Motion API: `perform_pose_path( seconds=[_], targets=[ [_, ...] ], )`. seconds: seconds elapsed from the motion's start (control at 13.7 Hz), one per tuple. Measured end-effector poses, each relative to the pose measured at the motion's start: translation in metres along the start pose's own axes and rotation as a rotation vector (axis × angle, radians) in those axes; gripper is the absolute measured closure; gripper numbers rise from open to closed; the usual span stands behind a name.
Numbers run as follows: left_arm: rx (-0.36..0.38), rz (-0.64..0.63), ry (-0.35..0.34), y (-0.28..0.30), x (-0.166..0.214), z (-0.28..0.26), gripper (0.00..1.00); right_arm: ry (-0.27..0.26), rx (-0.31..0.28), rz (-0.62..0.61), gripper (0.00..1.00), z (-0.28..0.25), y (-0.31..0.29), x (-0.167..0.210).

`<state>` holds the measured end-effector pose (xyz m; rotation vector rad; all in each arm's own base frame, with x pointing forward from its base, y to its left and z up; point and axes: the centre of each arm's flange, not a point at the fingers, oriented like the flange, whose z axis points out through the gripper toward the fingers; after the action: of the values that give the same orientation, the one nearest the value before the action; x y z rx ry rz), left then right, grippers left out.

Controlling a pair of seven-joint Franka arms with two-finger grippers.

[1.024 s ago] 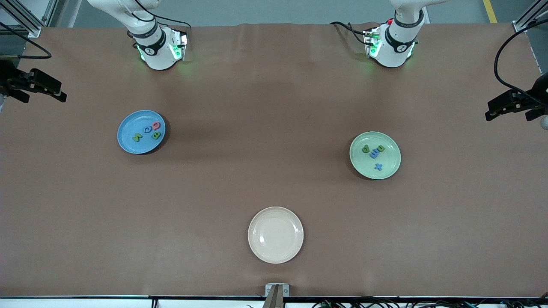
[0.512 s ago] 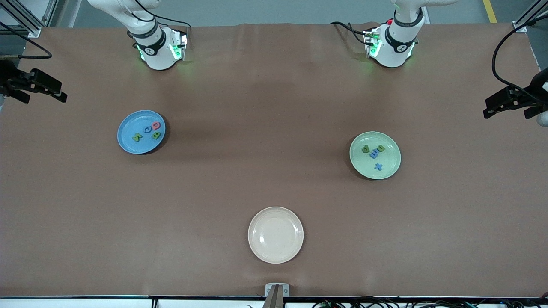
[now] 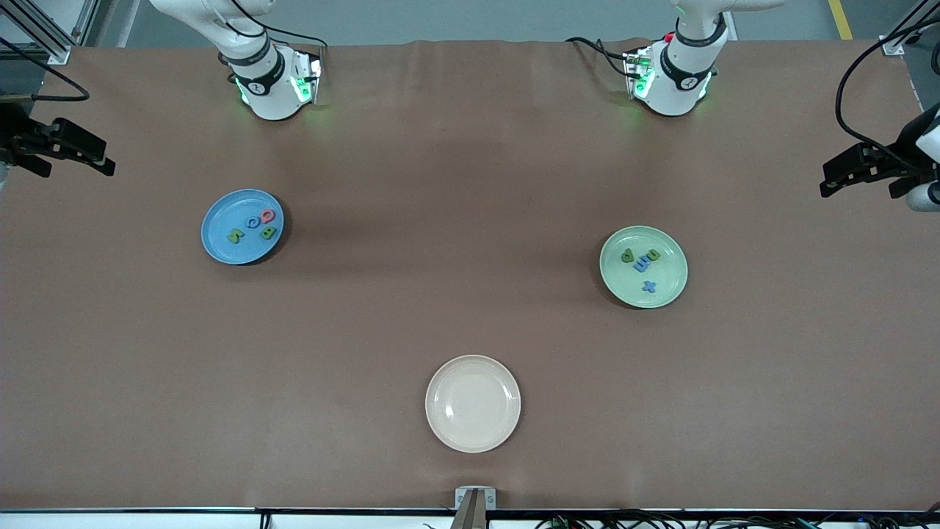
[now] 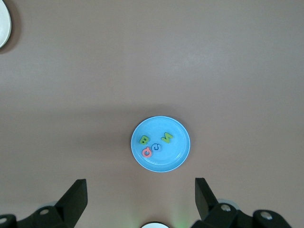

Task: Sort uppercase to blue plate, lowercase to green plate

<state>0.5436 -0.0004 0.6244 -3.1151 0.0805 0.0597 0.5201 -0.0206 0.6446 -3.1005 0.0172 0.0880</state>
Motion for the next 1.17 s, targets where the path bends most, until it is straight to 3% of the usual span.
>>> perform_pose_path(
  seconds=[1.17],
  targets=[
    [-0.014, 0.004, 0.089, 0.003, 0.004, -0.025, 0.0, -0.002, -0.008, 0.001, 0.0, 0.001, 0.001, 0.0]
  ],
)
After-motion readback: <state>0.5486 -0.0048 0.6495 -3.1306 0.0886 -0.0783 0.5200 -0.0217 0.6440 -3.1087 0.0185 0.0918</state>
